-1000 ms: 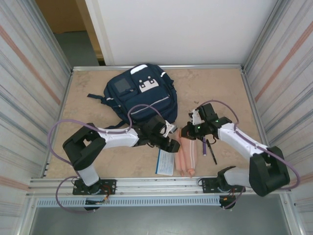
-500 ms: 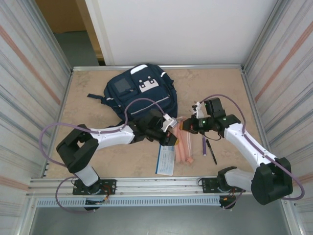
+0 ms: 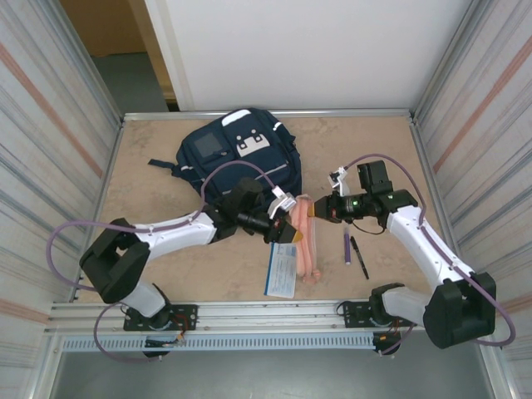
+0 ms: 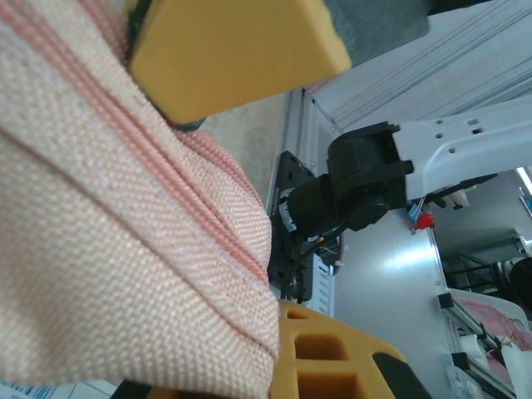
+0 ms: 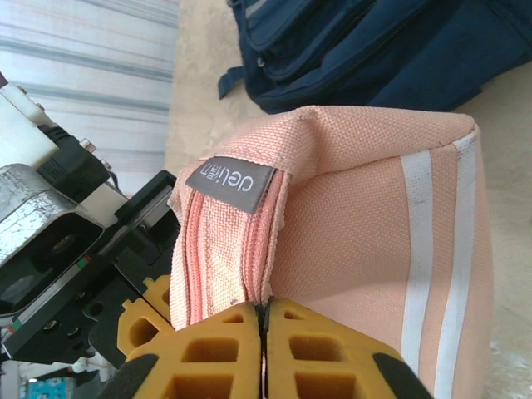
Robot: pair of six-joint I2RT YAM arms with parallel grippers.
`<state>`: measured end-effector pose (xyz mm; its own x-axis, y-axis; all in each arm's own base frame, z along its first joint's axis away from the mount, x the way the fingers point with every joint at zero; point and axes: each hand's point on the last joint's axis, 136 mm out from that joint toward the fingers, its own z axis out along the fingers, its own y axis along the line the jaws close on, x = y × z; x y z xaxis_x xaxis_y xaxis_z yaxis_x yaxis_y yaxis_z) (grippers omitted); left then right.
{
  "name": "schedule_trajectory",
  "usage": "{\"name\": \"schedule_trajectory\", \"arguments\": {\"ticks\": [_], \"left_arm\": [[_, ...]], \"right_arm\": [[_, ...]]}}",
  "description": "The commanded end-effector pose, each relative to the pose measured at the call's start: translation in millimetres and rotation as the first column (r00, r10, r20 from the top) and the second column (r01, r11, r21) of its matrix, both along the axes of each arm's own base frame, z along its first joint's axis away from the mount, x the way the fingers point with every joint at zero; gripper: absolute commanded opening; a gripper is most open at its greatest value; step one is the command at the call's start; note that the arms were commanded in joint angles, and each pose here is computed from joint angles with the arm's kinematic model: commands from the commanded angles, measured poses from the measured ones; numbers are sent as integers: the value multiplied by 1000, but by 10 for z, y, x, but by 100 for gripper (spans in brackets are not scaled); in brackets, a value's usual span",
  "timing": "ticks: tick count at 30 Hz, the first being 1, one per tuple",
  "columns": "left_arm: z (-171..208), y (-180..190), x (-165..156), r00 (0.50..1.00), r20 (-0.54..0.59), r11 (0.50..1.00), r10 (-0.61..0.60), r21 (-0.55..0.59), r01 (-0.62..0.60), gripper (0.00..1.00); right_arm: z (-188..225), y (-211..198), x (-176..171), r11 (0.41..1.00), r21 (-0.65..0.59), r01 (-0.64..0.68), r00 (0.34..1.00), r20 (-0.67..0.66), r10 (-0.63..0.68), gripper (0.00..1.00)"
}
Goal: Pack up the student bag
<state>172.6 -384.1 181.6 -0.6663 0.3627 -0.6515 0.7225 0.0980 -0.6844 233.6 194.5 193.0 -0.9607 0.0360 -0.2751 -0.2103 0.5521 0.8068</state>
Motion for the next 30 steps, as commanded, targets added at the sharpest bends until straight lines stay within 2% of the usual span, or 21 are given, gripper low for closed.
{"name": "schedule_trajectory", "arguments": {"ticks": [1,3,5,10,14,16,19,22,23,25,26,27,29,30], "left_arm": [[524,50,-105,995,81,990,-55,-123,65,0],[544,74,-77,995,96,992,-32,-115,43,0],[561,116,-16,994,106,995,7,-104,4,0],[599,249,83,987,142,996,72,-70,-62,0],[594,328,17,976,217,998,27,-64,-13,0],[441,365,-53,951,306,999,-34,-6,37,0],[161,467,-73,917,385,989,-108,138,58,0],[141,550,-115,873,450,975,-190,192,113,0],[156,567,-172,837,494,969,-233,186,160,0],[184,610,-285,760,575,953,-303,178,246,0],[204,630,-289,736,599,949,-314,185,254,0],[223,649,-296,726,605,945,-326,194,263,0],[270,699,-323,710,601,930,-367,216,298,0],[271,716,-337,700,599,921,-388,232,312,0]], "right_arm": [[159,-87,146,998,-6,54,996,74,-54,15],[295,-94,194,996,-6,85,991,104,-84,33],[419,-126,217,993,-12,114,983,149,-111,44],[593,-217,241,985,-33,171,957,242,-159,53],[646,-200,282,985,-35,168,949,275,-152,56],[723,-161,297,992,-43,121,938,332,-101,100],[801,-143,278,989,-134,59,896,445,7,99],[813,-256,299,962,-252,109,849,526,41,99],[794,-422,388,929,-302,213,840,542,-16,99],[758,-816,558,822,-378,426,811,562,-162,99],[827,-870,485,822,-374,429,800,579,-154,99],[862,-778,405,865,-351,360,804,587,-96,99],[994,-433,119,959,-252,133,806,590,43,99],[1050,-299,-2,977,-206,47,807,585,84,99]]}}
